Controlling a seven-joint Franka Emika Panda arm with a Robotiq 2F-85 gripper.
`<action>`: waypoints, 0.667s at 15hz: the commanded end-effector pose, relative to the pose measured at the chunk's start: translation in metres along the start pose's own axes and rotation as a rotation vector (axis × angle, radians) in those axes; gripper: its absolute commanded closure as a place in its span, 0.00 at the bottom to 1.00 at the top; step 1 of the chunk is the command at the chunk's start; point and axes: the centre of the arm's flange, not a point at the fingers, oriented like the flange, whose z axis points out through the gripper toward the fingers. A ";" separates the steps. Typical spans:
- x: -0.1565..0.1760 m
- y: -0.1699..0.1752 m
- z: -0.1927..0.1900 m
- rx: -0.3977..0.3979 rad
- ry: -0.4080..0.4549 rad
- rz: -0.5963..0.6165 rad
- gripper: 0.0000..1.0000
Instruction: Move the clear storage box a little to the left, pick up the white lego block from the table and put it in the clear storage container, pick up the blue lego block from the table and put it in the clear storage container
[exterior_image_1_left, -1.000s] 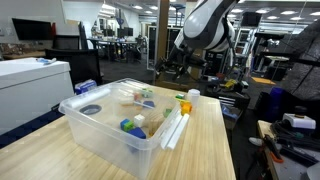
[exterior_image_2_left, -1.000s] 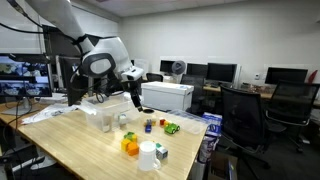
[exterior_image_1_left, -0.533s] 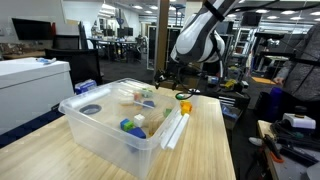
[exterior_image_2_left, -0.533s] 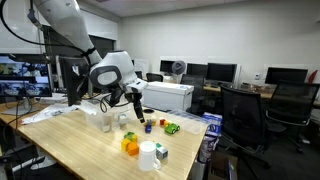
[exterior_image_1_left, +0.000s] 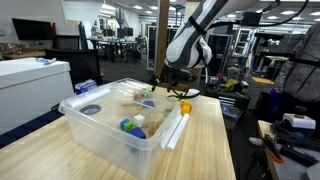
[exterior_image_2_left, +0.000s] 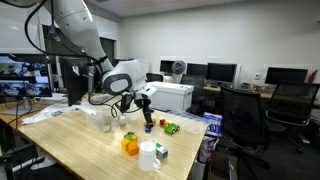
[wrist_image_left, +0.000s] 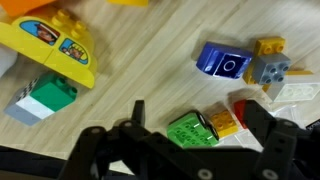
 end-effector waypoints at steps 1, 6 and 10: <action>-0.002 -0.018 0.029 -0.002 -0.023 -0.026 0.00; -0.002 -0.042 0.047 0.021 -0.027 -0.064 0.00; -0.003 -0.057 0.060 0.028 -0.039 -0.075 0.00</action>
